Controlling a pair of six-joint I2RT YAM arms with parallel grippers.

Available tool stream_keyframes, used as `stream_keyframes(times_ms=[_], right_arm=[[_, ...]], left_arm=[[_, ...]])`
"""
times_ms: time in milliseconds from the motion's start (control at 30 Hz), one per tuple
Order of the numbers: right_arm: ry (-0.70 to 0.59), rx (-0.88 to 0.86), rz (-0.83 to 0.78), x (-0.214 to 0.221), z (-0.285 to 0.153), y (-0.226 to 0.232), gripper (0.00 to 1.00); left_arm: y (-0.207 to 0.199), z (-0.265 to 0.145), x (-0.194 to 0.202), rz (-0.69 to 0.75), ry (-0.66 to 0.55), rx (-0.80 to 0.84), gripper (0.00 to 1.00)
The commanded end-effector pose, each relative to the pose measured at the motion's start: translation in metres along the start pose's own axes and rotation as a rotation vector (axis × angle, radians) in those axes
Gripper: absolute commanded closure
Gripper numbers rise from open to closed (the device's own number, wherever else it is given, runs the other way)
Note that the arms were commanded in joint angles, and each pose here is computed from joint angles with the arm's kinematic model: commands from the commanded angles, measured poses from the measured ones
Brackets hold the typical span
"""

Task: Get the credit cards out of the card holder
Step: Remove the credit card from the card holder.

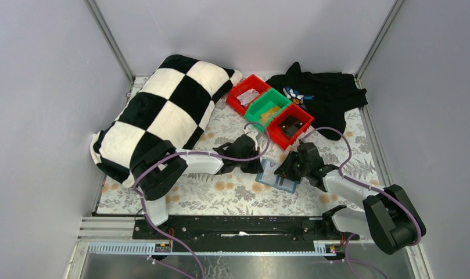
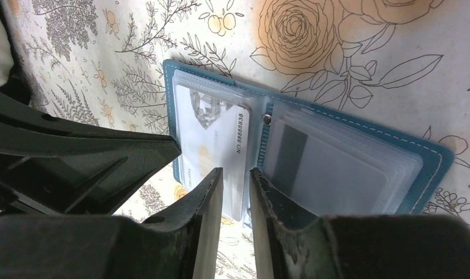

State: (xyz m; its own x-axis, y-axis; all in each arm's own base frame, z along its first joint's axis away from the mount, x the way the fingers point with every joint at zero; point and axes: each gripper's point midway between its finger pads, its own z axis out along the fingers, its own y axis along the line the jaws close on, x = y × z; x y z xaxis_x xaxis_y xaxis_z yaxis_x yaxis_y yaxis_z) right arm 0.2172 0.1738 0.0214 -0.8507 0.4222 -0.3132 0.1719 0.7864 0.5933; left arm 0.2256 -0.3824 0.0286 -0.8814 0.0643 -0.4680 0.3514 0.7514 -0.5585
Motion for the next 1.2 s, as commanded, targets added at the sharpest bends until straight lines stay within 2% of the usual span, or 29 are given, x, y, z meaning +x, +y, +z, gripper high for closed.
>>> stream_keyframes(times_ms=[0,200,367,400,867,1167], right_arm=[[-0.008,0.016,0.045,0.001,0.005,-0.008,0.7],[0.01,0.009,0.077,0.007,0.01,-0.012,0.75],[-0.003,0.008,0.092,0.006,0.008,-0.014,0.99],[-0.007,0.007,0.091,0.005,0.007,-0.014,1.0],[-0.078,-0.004,0.031,-0.013,-0.012,-0.006,1.0],[-0.078,0.039,0.036,-0.009,-0.021,-0.021,1.0]], left_arm=[[0.012,0.003,0.019,0.007,0.041,-0.029,1.0],[0.014,0.003,0.02,0.004,0.043,-0.033,1.0],[0.016,0.002,0.021,0.002,0.045,-0.04,1.0],[0.016,0.002,0.021,0.001,0.043,-0.042,1.0],[0.027,-0.005,0.018,0.011,0.019,-0.097,1.0],[0.03,-0.01,0.017,0.013,0.011,-0.115,1.0]])
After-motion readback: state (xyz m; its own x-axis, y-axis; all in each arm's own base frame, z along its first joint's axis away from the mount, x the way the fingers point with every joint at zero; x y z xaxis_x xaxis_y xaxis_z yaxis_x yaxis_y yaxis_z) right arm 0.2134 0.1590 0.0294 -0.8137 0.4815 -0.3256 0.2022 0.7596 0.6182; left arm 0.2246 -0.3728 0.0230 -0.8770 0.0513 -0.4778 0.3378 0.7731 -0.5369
